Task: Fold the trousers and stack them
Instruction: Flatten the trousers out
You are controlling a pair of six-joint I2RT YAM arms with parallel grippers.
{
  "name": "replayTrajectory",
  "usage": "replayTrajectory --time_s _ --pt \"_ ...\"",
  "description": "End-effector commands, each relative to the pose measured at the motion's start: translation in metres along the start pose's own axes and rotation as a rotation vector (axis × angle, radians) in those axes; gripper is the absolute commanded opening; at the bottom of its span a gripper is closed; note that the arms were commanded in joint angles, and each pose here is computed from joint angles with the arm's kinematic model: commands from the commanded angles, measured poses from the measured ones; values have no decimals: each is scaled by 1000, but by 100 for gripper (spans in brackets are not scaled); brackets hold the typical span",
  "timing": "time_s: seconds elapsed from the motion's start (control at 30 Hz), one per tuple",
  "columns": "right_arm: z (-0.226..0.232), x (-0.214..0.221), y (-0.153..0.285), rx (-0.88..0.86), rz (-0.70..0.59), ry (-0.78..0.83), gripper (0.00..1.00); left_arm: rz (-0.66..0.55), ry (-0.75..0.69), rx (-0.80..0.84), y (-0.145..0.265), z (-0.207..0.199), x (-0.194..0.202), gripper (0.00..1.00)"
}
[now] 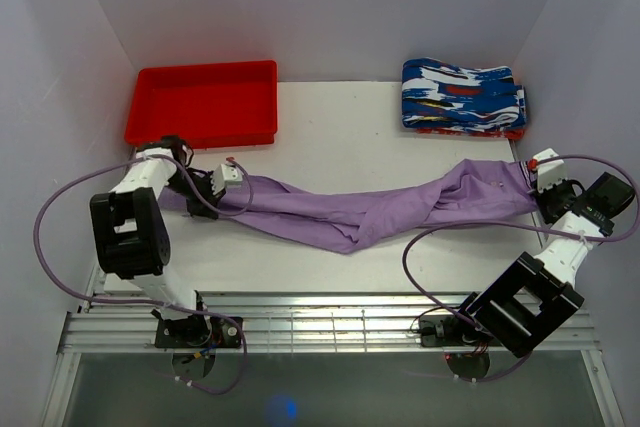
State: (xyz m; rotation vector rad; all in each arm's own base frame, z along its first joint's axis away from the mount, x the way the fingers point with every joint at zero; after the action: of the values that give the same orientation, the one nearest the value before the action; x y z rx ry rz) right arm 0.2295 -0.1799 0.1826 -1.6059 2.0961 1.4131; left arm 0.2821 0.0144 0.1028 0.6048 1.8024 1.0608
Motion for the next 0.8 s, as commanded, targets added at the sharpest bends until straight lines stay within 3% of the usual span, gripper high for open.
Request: replayTrajectory --time_s 0.0,0.2,0.47,0.67,0.7,0.77 --pt "-30 -12 8 106 -17 52 8 -108 -88 27 64 -41 -37 0" --pt "-39 -10 9 149 2 64 8 -252 -169 -201 133 -59 -78 0" --pt "-48 -4 7 210 29 73 8 -523 -88 -341 207 -37 -100 0" --pt "-42 -7 7 190 -17 102 8 -666 120 -369 234 25 -97 0" --pt "-38 -7 7 174 -27 108 8 -686 215 -349 232 35 -96 0" --pt "-23 -8 5 119 -62 130 8 -700 241 -380 223 71 -90 0"
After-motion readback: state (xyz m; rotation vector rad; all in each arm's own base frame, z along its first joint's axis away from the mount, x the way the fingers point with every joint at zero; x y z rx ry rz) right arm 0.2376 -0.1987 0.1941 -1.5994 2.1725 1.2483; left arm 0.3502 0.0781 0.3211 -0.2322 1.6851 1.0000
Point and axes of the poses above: each gripper's point midway between its finger pads, its own y axis back along the fingers, its own z axis along the line the jaws close on, x = y × z, the point moved 6 cm from there along y, back along the fingers, and after that the axes turned 9 degrees about y, right-handed, at the moved point
